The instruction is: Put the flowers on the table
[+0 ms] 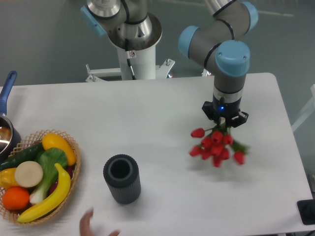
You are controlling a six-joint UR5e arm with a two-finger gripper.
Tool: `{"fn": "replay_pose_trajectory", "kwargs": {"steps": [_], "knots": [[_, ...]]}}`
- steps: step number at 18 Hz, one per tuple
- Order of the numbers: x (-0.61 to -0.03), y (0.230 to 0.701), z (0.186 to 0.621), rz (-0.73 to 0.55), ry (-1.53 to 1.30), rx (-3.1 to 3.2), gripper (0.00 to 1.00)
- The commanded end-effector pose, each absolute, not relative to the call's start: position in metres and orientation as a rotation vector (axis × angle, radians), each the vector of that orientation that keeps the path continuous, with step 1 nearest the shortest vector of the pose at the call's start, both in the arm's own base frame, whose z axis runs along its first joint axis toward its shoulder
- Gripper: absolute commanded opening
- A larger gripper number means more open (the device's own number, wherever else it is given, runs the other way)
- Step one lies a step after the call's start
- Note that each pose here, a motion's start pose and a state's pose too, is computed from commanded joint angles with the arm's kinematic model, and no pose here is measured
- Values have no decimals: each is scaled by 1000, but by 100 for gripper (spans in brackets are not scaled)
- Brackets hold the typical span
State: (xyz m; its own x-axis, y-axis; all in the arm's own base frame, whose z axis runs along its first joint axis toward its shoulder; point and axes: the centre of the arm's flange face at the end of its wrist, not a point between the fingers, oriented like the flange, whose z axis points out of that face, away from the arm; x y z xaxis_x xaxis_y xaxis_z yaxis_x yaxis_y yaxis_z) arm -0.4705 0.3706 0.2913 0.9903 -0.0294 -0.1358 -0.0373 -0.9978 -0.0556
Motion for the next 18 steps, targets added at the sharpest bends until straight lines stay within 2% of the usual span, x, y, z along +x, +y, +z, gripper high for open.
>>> {"fn": "replay_pose_trajectory", "kwargs": {"steps": [18], "knots": [[-484, 362, 312, 321, 30, -3048, 100]]}}
